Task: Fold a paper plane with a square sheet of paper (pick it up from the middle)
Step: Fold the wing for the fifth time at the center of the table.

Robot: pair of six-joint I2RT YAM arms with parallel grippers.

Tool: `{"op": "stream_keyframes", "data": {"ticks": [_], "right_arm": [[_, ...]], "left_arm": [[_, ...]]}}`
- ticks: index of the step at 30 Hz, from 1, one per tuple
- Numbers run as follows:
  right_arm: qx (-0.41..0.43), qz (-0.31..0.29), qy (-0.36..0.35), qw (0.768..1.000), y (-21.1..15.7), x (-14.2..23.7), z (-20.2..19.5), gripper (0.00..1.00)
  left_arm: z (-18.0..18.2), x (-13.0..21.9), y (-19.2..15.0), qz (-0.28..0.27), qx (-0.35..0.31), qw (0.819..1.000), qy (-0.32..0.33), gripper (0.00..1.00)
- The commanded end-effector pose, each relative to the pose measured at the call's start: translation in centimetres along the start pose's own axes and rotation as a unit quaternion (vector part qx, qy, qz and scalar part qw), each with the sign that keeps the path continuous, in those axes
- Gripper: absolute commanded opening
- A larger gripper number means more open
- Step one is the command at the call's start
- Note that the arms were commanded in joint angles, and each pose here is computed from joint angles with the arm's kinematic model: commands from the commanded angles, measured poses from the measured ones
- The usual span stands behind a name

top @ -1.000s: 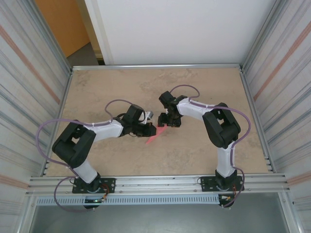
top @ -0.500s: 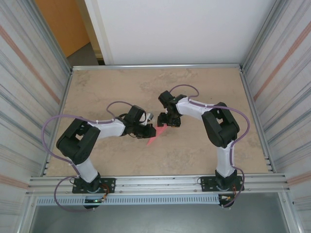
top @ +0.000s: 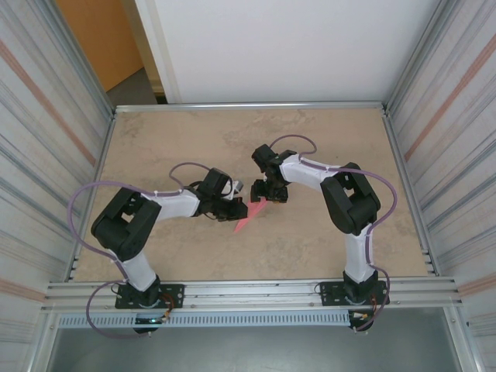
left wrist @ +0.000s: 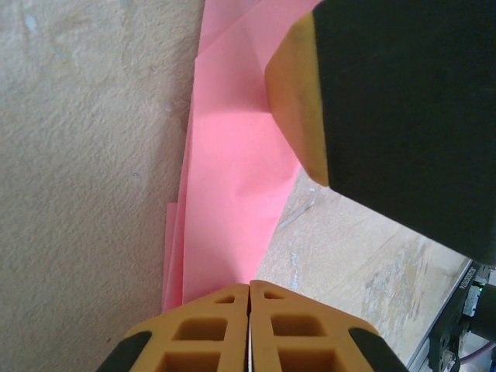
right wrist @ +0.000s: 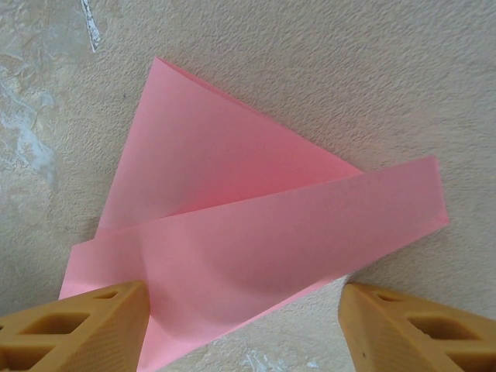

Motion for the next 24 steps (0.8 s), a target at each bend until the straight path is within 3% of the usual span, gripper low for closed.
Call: {"op": "stream_keyframes", "data": {"ticks": [1,24], "right_arm": [[-0.019,0.076,-0.030,0.996,-3.5,-6.0,-2.2,0.67],[-0.023,0.098,-0.044,0.994,-4.5,-7.6,-2.9,0.64]], "left_arm": [[1.1,-0.3,-0.6,0.014,0.018,1.000,0.011,0.08],[2.2,-1.1,-1.4,0.026,0.025,0.999,0.039,0.08]]}}
Point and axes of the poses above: each hand's point on the last joint's axis, 136 mm out from that joint toward the fingers, its own x axis back along the fingers, its own z axis along the line the jaws close on, y = z × x, the point moved 1 cm from there along x, back along the fingers, and after that the axes turned 13 degrees about x, right-handed, at the moved point
